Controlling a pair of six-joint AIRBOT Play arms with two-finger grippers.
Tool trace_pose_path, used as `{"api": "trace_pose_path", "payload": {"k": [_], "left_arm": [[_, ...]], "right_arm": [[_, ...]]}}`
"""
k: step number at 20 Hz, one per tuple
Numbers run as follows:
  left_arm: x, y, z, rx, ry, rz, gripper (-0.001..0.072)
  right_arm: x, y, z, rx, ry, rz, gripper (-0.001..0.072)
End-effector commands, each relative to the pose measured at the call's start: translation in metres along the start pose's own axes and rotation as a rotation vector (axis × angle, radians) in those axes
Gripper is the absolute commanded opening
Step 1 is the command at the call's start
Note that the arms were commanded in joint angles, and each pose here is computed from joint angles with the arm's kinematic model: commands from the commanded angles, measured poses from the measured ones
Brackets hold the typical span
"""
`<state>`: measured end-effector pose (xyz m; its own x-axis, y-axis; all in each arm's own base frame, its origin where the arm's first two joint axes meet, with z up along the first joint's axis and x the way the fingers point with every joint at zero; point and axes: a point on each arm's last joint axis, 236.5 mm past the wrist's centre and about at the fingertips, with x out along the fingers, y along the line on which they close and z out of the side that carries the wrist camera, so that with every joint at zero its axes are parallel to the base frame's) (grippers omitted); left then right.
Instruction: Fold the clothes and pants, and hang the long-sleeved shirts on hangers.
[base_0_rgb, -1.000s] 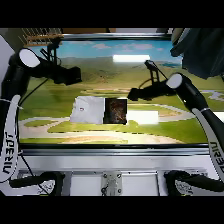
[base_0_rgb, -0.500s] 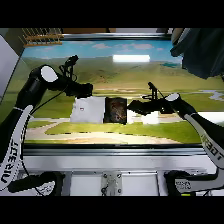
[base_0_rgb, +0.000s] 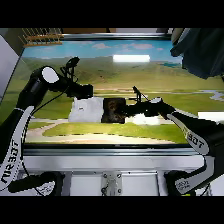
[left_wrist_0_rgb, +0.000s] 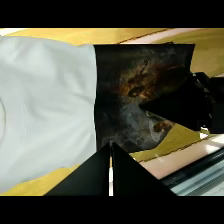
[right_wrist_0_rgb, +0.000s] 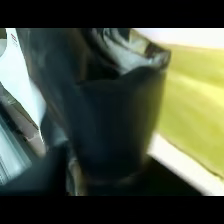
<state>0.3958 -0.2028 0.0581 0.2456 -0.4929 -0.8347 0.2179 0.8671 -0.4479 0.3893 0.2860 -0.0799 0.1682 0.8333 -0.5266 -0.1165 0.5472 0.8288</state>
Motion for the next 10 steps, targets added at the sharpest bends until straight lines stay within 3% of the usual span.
{"api": "trace_pose_path", "payload": {"k": [1, 5, 10], "left_arm": [[0.000, 0.000, -0.002, 0.001, 0.007, 0.000, 0.0005], [0.000, 0.001, -0.007, 0.001, 0.029, 0.002, 0.0005], [-0.001, 0.001, -0.008, -0.001, 0.033, 0.002, 0.0005]], "right_arm": [[0.002, 0.007, 0.007, -0.058, -0.011, 0.012, 0.0011], [-0.074, -0.004, 0.055, -0.101, -0.116, -0.095, 0.0010], [-0.297, -0.074, 0.110, 0.057, -0.489, -0.402, 0.0011]]}}
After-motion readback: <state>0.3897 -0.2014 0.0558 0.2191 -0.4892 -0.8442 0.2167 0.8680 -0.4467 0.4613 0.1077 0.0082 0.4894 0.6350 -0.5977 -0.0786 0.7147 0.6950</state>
